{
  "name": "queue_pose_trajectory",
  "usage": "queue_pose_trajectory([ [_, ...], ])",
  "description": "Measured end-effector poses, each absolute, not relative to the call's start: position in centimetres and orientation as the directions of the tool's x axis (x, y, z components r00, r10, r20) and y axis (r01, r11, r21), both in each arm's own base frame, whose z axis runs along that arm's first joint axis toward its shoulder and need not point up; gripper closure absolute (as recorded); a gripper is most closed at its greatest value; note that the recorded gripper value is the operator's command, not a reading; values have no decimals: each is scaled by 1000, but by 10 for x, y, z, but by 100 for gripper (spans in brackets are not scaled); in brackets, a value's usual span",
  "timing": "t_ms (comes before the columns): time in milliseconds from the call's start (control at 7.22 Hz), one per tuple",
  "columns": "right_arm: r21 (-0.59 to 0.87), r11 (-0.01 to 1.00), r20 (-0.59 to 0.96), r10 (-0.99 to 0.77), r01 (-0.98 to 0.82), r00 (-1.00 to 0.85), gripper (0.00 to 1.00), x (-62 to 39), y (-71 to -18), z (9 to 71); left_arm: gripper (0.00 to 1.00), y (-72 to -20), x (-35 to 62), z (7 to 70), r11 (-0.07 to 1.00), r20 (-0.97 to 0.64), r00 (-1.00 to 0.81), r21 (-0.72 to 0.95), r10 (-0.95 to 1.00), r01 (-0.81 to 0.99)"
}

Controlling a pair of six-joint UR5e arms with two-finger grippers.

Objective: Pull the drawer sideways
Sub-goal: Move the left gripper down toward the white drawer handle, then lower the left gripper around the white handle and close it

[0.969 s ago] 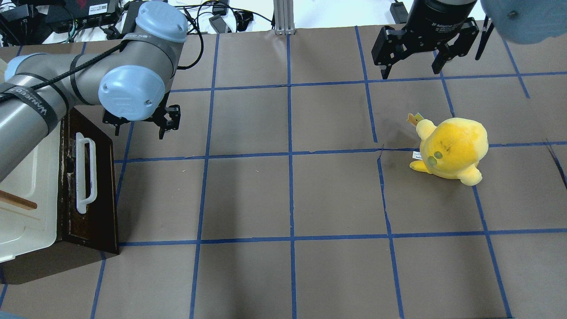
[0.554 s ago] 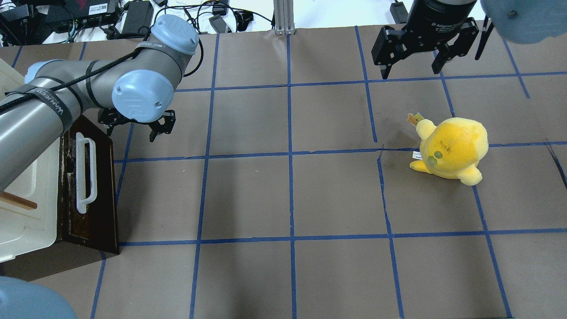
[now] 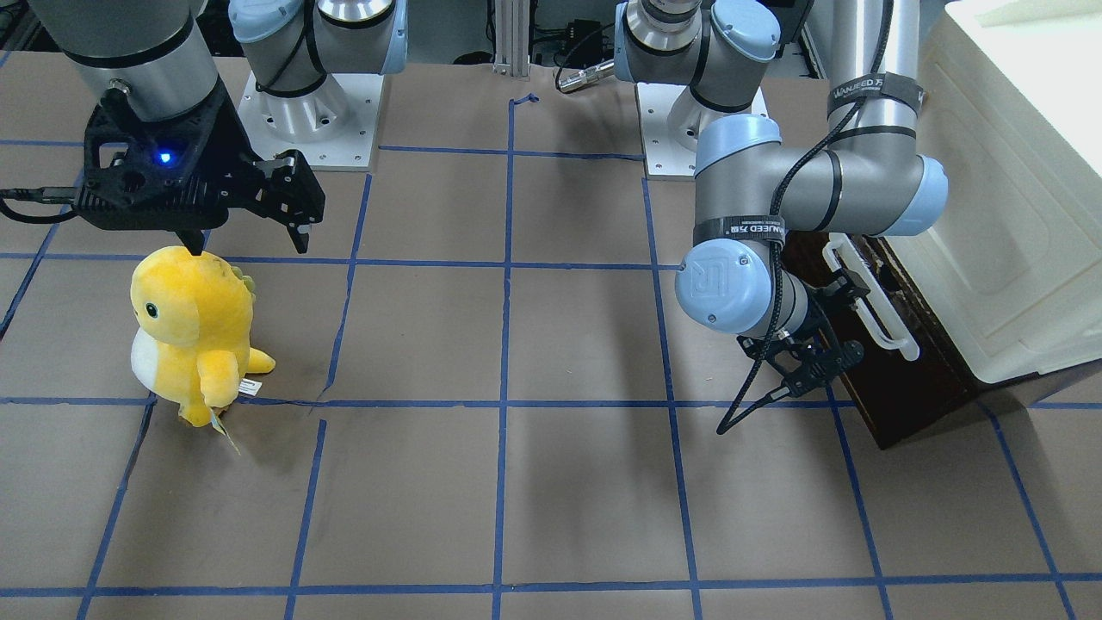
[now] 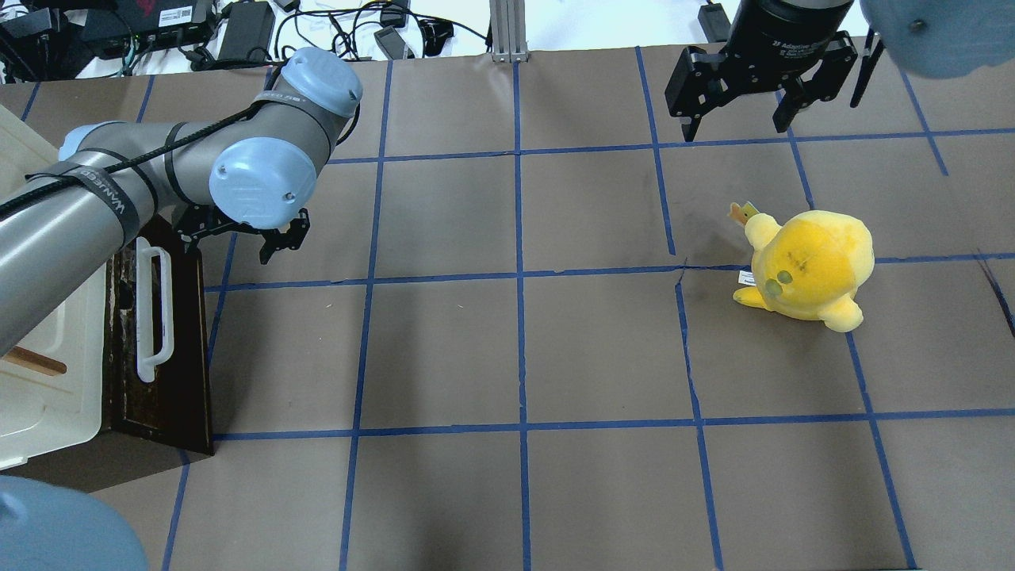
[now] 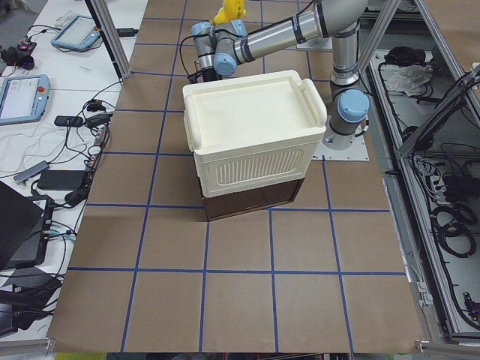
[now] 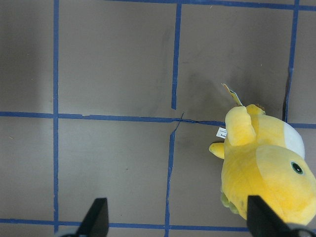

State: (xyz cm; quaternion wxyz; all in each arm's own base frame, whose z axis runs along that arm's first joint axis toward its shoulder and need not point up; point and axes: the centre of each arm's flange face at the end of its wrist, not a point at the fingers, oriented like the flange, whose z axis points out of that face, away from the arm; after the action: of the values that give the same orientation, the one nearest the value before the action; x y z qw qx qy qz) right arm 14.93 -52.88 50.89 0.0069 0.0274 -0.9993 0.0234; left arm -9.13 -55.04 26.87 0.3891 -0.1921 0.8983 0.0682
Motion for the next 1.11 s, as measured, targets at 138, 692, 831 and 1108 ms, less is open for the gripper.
queue_pose_trajectory([
  [138, -46, 997, 15, -55, -55, -998, 0, 149, -529, 509, 2, -549, -86, 267, 898, -731, -599, -45, -328, -437],
  [692, -46, 997, 15, -55, -55, -998, 0, 149, -529, 509, 20, -546, -57, 265, 857, -731, -565, -54, -384, -513],
  [831, -46, 997, 16, -55, -55, -998, 0, 149, -529, 509, 20, -542, -55, 259, 852, -734, -561, -46, -383, -521],
  [1108, -46, 997, 15, -55, -56, -998, 0, 149, -529, 509, 20, -534, -55, 252, 852, -743, -558, -30, -369, -523],
])
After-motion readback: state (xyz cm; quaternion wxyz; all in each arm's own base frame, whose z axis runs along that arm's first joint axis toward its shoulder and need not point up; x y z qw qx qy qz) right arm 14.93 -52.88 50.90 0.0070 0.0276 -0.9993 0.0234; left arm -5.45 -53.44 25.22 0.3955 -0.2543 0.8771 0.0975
